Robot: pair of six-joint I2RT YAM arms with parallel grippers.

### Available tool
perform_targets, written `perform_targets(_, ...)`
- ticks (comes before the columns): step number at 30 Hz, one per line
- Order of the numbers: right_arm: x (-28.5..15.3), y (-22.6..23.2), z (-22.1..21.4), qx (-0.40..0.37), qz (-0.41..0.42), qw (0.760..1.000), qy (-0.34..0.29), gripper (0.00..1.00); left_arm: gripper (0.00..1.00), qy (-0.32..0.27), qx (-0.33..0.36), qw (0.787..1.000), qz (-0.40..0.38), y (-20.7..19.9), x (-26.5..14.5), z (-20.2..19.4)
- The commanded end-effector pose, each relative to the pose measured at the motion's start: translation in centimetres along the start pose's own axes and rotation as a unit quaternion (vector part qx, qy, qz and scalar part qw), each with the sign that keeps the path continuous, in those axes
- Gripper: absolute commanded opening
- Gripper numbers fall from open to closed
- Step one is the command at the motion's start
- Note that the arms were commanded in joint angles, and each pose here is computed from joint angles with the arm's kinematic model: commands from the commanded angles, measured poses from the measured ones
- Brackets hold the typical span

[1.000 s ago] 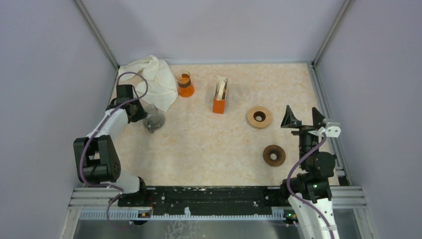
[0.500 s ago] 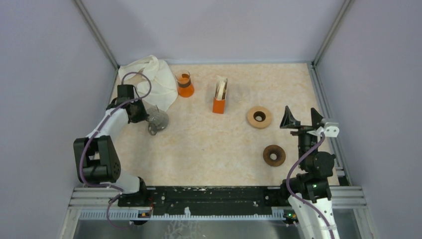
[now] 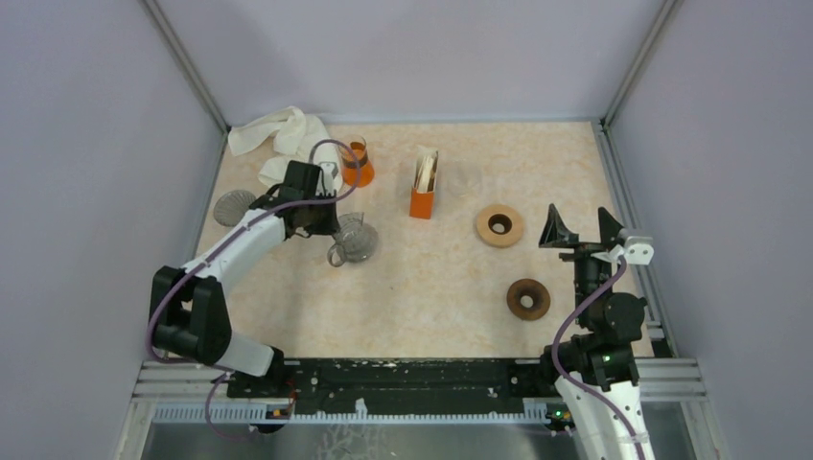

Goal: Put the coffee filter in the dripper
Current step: Pick up the coffee server from the center of the board, then place the coffee server at the center of the board.

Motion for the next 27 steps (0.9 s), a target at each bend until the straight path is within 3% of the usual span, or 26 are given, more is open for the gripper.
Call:
perform_targets(1, 0.0, 0.4, 1.3, 0.006, 0.013, 1.0, -0.027, 0.99, 0.0, -0.035, 0.061, 0.995, -0.065, -3.7, -1.7, 1.3)
perform_targets(14, 0.2, 0.5, 1.1, 0.005, 0.019, 1.0, -0.023, 0.99, 0.0, -0.041, 0.267, 0.955, -0.12, -11.1, -1.3, -1.8)
perform_targets(27, 0.2, 0.7, 1.0, 0.004, 0.023, 1.0, -0.02, 0.99, 0.0, -0.013, 0.384, 0.909, -0.162, -15.0, 0.5, -6.1)
Point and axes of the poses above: each gripper's point midway between its finger pads, its own x axis out along the fingers, its own y axis along the line the jaws close on, z = x × y, the point moved 5 cm from there along -x, back along the fingers, and after that the axes turned 10 degrees about -x, right-handed, at the moved point
